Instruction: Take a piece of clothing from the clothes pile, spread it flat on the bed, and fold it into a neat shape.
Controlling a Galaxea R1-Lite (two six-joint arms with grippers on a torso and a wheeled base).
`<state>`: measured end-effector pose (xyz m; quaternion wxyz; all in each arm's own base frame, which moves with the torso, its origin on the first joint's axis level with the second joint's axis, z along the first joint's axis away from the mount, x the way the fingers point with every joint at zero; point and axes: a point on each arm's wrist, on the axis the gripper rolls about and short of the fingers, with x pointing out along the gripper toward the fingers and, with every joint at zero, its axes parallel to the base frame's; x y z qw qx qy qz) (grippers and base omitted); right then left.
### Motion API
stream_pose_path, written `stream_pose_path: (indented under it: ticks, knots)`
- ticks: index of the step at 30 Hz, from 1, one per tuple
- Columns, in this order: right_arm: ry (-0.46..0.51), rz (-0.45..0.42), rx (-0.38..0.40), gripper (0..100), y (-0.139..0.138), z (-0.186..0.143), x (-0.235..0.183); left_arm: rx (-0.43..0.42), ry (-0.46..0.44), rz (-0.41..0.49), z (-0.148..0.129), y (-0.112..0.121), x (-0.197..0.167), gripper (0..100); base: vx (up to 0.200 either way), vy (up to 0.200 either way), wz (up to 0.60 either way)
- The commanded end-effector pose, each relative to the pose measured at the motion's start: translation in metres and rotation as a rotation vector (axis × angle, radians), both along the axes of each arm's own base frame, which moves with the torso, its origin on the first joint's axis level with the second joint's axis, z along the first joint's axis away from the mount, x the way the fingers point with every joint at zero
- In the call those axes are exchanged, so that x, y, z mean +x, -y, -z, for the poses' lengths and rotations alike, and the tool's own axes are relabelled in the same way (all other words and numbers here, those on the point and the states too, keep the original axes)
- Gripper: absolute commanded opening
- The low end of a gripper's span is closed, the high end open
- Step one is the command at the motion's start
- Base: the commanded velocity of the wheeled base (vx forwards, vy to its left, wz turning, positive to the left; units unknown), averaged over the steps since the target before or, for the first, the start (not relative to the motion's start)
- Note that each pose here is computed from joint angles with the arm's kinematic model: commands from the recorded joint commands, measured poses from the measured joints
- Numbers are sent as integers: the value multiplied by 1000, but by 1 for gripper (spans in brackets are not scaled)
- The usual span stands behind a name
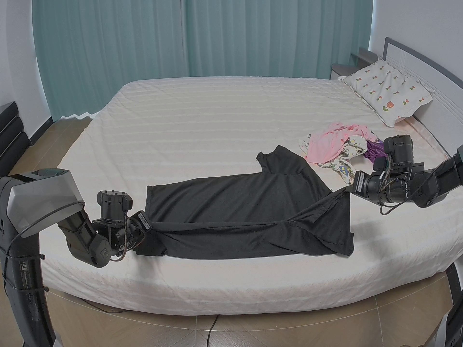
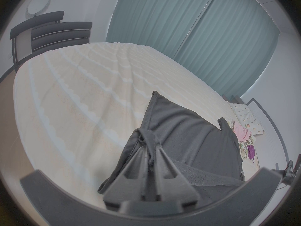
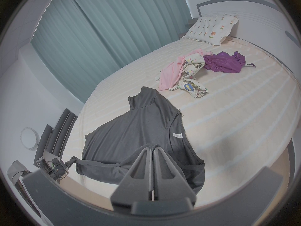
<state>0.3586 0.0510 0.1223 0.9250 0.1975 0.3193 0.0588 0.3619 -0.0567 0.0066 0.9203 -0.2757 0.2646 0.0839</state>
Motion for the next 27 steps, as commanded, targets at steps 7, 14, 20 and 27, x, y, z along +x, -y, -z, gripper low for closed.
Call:
stream_pose_path:
  ticks: [7, 14, 20, 27]
  knots:
    - [-7, 44, 37, 0, -1, 13, 13, -33, 31, -15, 2, 2, 14, 100, 0, 0, 0]
    - [-10, 49, 46, 0, -2, 16, 15, -68, 47, -75, -4, -13, 16, 100, 0, 0, 0]
    - [6, 75, 89, 0, -4, 19, 24, -82, 0, -74, -3, -17, -2, 100, 0, 0, 0]
    - [-16, 79, 89, 100, -5, 30, 30, -193, -13, -86, -7, -18, -11, 100, 0, 0, 0]
